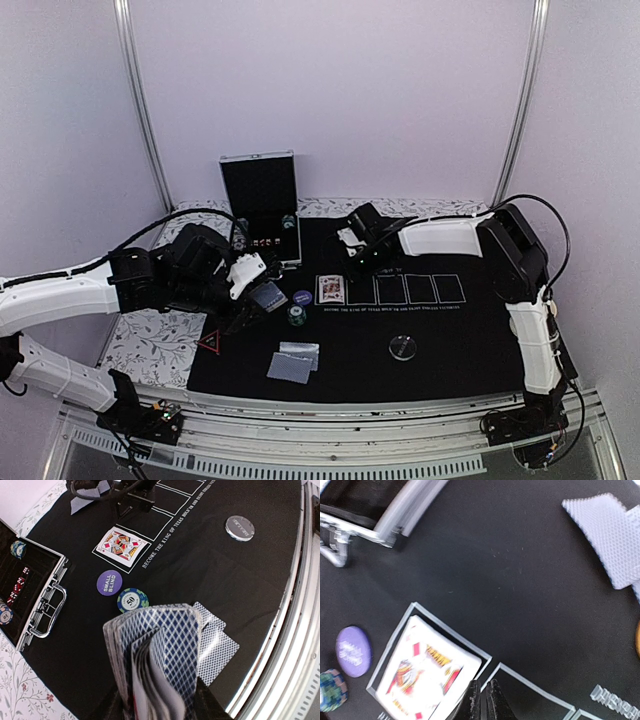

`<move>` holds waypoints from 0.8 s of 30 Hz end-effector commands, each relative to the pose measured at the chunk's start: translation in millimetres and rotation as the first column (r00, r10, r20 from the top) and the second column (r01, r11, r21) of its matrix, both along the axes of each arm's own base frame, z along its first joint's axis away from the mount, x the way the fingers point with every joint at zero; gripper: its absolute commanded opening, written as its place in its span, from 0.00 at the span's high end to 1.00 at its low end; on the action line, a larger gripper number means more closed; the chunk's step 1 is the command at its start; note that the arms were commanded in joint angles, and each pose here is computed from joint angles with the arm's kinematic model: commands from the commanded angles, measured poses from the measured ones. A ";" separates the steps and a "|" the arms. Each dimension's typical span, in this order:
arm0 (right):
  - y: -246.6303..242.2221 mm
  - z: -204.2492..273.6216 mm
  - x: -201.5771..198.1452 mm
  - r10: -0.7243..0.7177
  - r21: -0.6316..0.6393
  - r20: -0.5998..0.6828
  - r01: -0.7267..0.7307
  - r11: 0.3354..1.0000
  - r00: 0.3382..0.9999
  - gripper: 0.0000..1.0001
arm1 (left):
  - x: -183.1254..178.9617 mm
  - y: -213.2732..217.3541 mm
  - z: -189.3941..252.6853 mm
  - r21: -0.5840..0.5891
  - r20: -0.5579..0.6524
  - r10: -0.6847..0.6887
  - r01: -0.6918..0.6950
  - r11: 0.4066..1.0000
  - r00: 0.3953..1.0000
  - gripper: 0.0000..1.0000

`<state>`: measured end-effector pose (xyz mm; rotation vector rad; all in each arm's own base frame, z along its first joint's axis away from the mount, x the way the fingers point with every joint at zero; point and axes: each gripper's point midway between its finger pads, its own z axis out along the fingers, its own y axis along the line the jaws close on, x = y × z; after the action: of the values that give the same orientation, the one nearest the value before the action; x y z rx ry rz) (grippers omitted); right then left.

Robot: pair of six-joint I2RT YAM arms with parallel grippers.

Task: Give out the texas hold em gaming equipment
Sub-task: Adjust the poker card in the community card area.

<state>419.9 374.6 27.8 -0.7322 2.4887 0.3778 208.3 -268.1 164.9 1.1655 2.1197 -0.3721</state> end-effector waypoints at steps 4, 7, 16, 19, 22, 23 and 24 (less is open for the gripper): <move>0.5 98.9 -19.4 -0.011 0.152 0.106 -0.005 0.988 0.994 0.90 | 2.1 1.0 6.7 -0.023 0.011 0.001 -0.001 1.000 1.000 0.62; -7.5 108.1 -32.7 -0.019 0.179 0.107 -0.001 0.984 0.994 0.88 | 1.9 0.6 7.8 -0.026 0.012 -0.001 0.001 1.000 1.000 0.62; -14.1 43.5 -46.1 -0.071 0.143 -0.023 0.073 0.987 0.997 0.89 | 1.7 0.5 7.8 -0.028 0.010 -0.001 0.001 1.000 1.000 0.62; -11.3 25.7 -44.0 -0.072 0.124 -0.046 0.077 0.989 0.996 0.90 | 1.3 0.1 7.8 -0.028 0.010 -0.004 0.004 1.000 1.000 0.62; -7.7 11.9 -43.8 -0.063 0.115 -0.070 0.071 0.991 0.996 0.91 | 1.3 0.1 7.8 -0.028 0.010 -0.005 0.005 1.000 1.000 0.62; -6.0 7.9 -44.4 -0.059 0.115 -0.078 0.068 0.991 0.995 0.91 | 1.1 0.0 7.8 -0.028 0.009 -0.006 0.006 1.000 1.000 0.62; -4.3 5.2 -44.5 -0.057 0.112 -0.081 0.066 0.991 0.995 0.91 | 1.1 0.0 7.8 -0.029 0.009 -0.006 0.006 1.000 1.000 0.62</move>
<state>372.6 355.9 37.3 -0.6028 2.5360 0.4835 207.8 -268.5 164.9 1.1684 2.1188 -0.3755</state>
